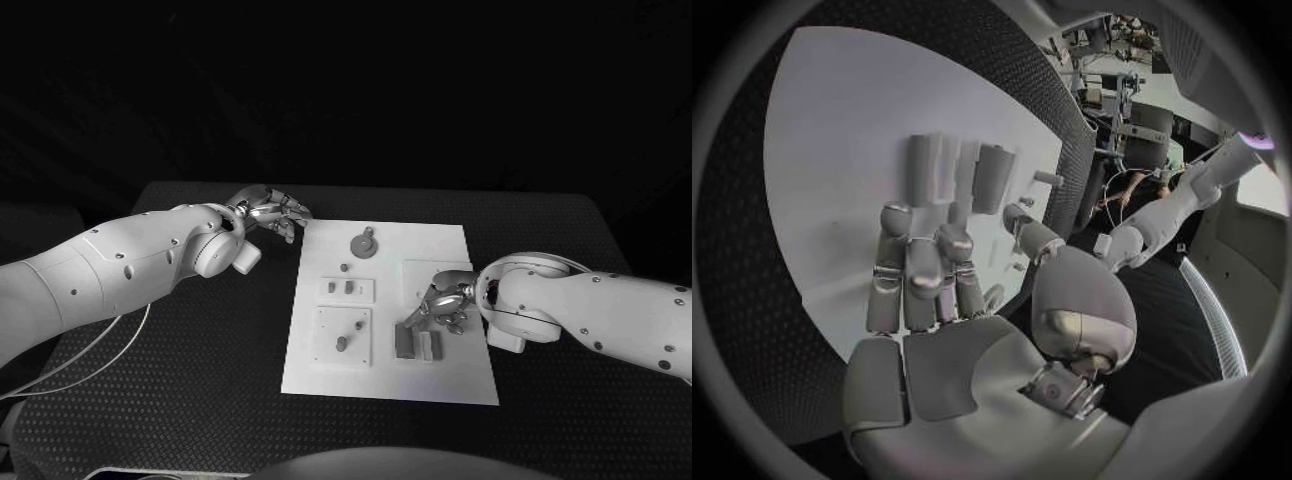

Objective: Assemble the parts on the task board

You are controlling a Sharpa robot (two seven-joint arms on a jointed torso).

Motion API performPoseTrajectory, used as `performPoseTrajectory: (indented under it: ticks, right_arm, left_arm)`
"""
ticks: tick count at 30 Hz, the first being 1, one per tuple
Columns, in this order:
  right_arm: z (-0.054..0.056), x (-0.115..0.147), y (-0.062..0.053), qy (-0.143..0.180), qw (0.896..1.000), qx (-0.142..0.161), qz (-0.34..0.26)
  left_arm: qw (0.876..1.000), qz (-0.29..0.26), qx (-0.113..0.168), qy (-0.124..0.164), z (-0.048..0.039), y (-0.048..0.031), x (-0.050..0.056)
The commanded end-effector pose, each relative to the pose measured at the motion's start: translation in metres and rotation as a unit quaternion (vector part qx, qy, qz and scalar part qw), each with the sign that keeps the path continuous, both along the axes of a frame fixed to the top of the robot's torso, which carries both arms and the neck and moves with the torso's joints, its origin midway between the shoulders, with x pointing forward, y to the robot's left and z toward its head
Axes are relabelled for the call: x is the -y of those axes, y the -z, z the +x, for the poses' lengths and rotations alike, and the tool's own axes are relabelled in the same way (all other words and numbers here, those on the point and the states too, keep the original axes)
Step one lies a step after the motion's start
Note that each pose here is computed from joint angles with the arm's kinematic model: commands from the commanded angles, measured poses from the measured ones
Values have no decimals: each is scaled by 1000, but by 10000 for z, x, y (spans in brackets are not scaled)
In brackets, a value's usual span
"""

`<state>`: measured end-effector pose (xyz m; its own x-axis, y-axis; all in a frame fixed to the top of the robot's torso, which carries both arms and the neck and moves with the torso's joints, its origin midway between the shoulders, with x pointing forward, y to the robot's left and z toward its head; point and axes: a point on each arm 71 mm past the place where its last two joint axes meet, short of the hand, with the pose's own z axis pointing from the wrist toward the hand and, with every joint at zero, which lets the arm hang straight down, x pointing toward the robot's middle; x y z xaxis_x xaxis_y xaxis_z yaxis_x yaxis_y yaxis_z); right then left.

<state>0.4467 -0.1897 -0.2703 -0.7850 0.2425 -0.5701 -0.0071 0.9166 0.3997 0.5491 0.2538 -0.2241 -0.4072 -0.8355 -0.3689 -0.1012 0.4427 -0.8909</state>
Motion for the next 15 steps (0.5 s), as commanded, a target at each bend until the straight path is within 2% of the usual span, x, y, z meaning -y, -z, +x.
performPoseTrajectory:
  ticks: [1,9,15]
  right_arm:
    - [11,-37,-99,-9,999,46,18]
    - [-66,-72,-179,-73,993,90,4]
    - [-116,-125,-248,-126,980,157,-9]
  left_arm:
    - [1000,-5,4,4,4,-16,16]
    - [1000,-5,4,4,2,-15,13]
    - [1000,-5,4,5,-1,-16,9]
